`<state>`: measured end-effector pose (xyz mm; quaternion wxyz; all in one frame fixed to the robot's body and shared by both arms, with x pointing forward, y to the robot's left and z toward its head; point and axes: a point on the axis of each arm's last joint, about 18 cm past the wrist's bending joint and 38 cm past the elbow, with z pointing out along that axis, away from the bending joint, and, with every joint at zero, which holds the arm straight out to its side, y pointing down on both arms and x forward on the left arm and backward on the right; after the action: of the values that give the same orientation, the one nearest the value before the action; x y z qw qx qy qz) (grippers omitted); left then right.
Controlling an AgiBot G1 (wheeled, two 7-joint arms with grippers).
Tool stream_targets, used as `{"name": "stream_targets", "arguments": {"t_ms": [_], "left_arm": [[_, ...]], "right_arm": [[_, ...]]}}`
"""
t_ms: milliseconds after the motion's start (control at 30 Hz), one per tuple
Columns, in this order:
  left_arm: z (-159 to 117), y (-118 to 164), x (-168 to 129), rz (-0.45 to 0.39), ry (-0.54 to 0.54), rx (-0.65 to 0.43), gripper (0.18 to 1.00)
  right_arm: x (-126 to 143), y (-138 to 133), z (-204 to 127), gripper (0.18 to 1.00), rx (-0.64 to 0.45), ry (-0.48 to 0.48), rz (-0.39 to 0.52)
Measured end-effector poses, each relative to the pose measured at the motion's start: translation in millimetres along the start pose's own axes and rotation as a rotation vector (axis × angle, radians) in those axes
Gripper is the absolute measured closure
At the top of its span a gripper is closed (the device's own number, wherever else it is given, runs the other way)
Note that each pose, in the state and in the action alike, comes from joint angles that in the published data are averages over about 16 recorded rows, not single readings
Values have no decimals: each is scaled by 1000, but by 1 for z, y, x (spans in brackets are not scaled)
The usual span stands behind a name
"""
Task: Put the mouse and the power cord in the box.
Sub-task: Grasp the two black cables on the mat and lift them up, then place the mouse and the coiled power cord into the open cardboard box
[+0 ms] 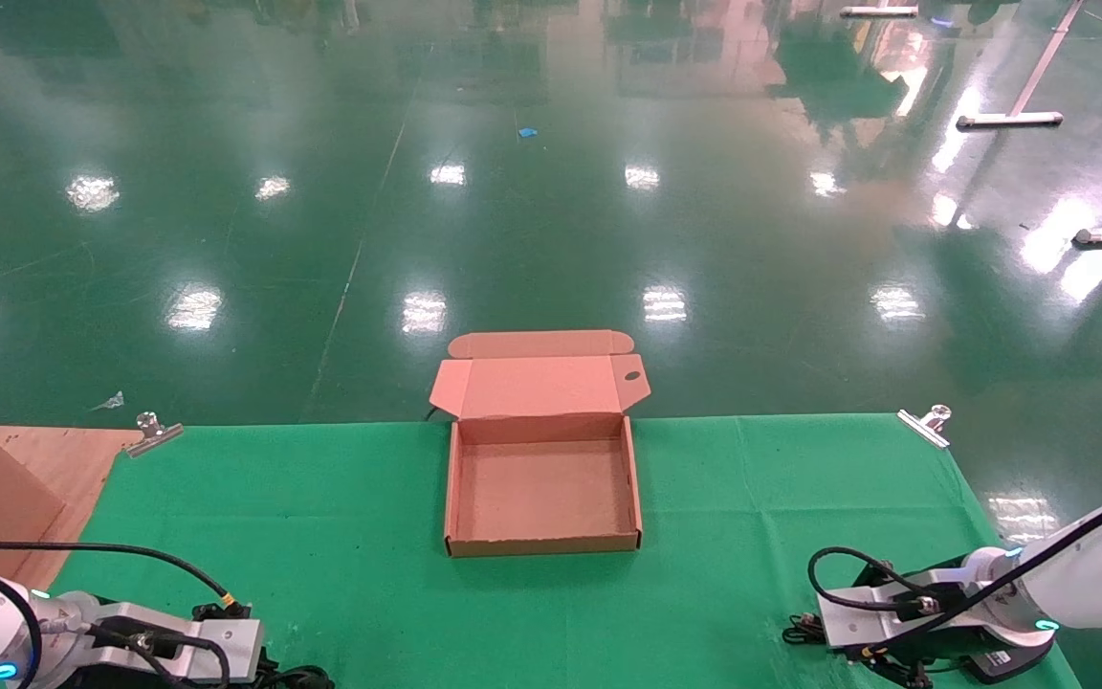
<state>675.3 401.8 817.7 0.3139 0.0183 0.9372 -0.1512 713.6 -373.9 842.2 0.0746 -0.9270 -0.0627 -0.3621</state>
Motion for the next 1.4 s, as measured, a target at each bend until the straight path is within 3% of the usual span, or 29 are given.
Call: {"name": "stream_targets", "arguments": {"t_ms": [333, 633, 867, 1100, 1400], "left_arm": [[-18, -6, -12, 17, -16, 30, 800], [-60, -35, -50, 95, -77, 86, 807], [-107, -80, -92, 196, -156, 140, 809], [-149, -139, -129, 303, -239, 188, 810], [-162, -204, -153, 398, -300, 245, 811]], "right_arm": [[16, -3, -20, 915, 41, 32, 1], [63, -20, -70, 959, 139, 146, -22], [111, -47, -127, 962, 222, 260, -67], [153, -91, -175, 963, 278, 347, -128], [184, -147, -202, 963, 322, 393, -187]]}}
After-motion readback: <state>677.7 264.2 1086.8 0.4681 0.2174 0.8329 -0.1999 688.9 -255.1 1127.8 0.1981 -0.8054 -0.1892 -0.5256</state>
